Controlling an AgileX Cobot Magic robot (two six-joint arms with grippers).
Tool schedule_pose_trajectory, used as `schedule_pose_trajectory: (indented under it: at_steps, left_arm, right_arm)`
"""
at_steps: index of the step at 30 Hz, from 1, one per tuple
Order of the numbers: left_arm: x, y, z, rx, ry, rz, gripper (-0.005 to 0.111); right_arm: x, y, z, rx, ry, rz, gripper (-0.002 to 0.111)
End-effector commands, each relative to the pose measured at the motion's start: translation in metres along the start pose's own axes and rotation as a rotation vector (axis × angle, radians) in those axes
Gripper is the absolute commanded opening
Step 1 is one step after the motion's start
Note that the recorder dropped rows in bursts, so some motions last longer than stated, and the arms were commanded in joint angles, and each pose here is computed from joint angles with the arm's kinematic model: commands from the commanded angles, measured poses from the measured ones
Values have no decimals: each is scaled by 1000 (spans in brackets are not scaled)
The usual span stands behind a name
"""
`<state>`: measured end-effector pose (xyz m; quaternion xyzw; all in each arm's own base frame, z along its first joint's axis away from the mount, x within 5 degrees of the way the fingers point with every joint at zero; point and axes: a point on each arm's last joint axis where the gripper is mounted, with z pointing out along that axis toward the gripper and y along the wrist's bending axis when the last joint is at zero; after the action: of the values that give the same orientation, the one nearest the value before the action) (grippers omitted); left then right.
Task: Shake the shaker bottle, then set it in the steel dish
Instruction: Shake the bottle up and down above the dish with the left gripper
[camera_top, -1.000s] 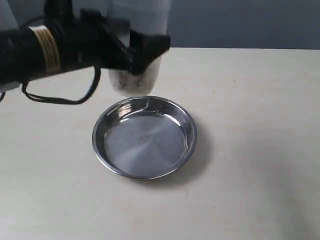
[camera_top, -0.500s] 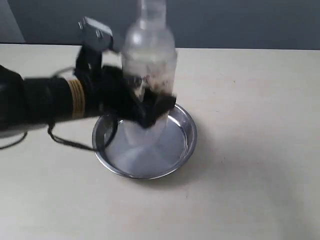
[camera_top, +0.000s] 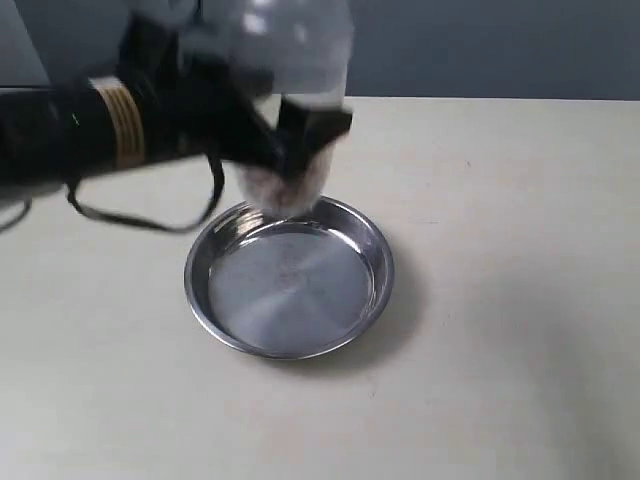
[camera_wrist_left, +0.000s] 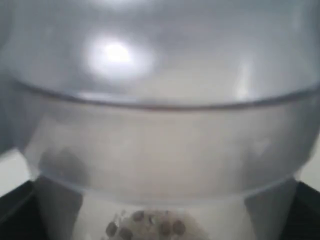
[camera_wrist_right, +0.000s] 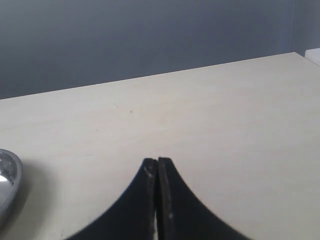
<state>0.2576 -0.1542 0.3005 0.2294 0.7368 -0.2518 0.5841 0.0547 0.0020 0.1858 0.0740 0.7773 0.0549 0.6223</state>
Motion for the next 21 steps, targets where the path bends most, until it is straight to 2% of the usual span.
schedule_pose_trajectory:
  at_steps: [1,3,4,6,7,9,11,13,14,15,17,18,19,20,21]
  left_arm:
    - [41,10,2,-130,223,-38,0]
    - [86,14,7,-135,363,-80,0]
    - [91,13,9,-112,371,-66,0]
    - [67,4,8,-52,265,-38,0]
    - [39,-1,4,-23,154,-18,0]
    - [13,-4,-2,-18,61,-20,0]
    - [30,-1,2,-35,124,-46,0]
    - [76,6,12,-61,284,-86,0]
    - [89,8,16,-71,326,-109,0]
    - [93,7,18,-57,331,-126,0]
    - [85,-7,21,50,251,-123,0]
    - [80,-13,20,111,209,-87,0]
    - [76,-14,21,118,199,-43,0]
    - [75,-7,21,66,220,-6,0]
    - [74,9,21,-49,260,1,0]
  right_arm:
    - [-1,0,0,3,-11,-2,-1]
    - [-1,0,0,3,-11,-2,-1]
    - [-1,0,0,3,-11,-2,-1]
    - [-1,0,0,3,-11,-2,-1]
    - [-1,0,0,3,-11,-2,-1]
    - [-1,0,0,3,-11,-2,-1]
    - [-1,0,0,3,-11,-2,-1]
    - [-1,0,0,3,-11,-2,-1]
    - [-1,0,0,3,-11,-2,-1]
    - [-1,0,0,3,-11,-2,-1]
    - [-1,0,0,3,-11,-2,-1]
    - [-1,0,0,3,-11,-2,-1]
    - [-1,0,0,3,-11,-2,-1]
    - [-1,0,0,3,-11,-2,-1]
    - [-1,0,0,3,-11,-2,-1]
